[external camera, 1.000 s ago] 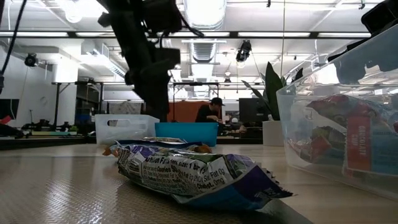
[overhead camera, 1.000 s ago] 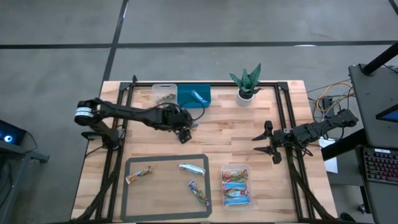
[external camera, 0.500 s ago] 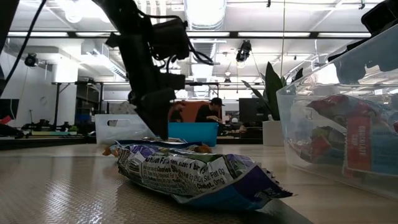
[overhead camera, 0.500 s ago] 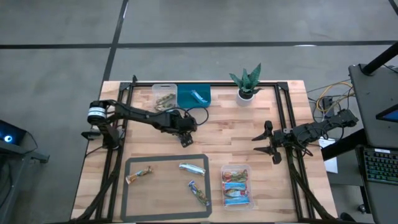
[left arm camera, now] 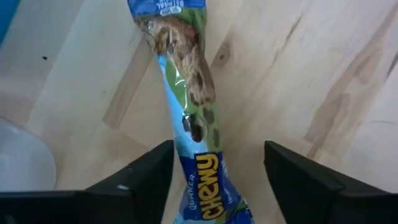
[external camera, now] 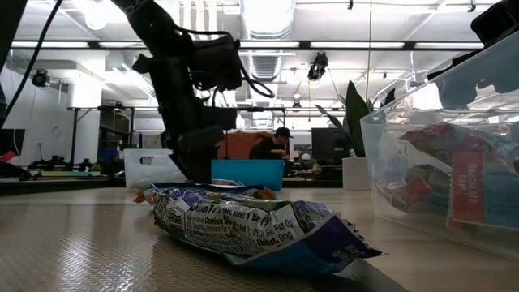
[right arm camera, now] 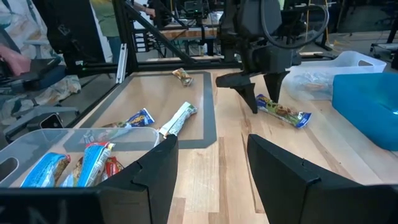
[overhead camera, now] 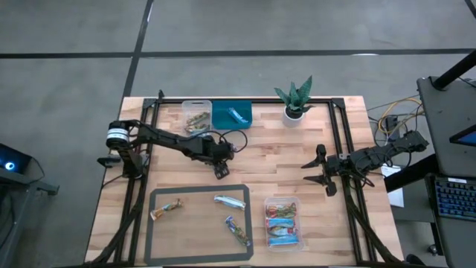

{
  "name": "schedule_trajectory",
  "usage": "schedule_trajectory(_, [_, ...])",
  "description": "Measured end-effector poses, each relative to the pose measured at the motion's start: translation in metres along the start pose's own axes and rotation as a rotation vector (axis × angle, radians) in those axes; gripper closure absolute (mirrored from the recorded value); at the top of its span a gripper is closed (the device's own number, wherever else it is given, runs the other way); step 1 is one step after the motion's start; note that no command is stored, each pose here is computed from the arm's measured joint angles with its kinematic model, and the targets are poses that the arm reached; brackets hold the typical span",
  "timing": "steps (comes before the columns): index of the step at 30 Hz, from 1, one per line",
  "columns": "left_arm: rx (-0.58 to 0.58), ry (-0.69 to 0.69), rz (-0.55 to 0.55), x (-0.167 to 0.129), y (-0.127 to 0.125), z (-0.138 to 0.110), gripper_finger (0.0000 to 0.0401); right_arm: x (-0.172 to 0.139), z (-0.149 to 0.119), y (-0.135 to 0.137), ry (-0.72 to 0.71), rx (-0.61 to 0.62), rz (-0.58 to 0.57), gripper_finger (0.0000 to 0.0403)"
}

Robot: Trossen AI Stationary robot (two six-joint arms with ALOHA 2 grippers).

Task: Pick and place Granola Bars by type
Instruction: Put the blue granola bar into the blue bin

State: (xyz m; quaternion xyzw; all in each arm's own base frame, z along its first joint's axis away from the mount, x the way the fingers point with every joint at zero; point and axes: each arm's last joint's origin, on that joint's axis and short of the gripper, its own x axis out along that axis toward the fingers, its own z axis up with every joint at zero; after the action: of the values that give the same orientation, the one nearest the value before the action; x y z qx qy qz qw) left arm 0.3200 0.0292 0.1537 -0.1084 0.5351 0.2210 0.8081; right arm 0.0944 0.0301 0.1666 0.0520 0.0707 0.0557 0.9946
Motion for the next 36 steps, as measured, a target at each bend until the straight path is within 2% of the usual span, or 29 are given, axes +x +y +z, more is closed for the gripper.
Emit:
schedule_trajectory(14, [-0.044, -0.015, 0.0, -0.004, 0.0, 0.002, 0.0297, 0.0, 0.0, 0.0, 0.0, 0.0, 0.0, 0.022])
schedule_trajectory(23, [-0.054, -0.102, -0.04, -0.041, 0.007, 0.006, 0.0388, 0.0, 0.0, 0.0, 0.0, 0.0, 0.001, 0.022])
schedule_trajectory(29, [-0.038, -0.174, -0.066, -0.08, 0.017, 0.004, 0.0398, 0.0, 0.0, 0.0, -0.001, 0.0, 0.001, 0.022])
schedule_trajectory(36, [-0.031, -0.236, -0.089, -0.127, 0.032, -0.01, 0.04, 0.0, 0.0, 0.0, -0.001, 0.0, 0.001, 0.022])
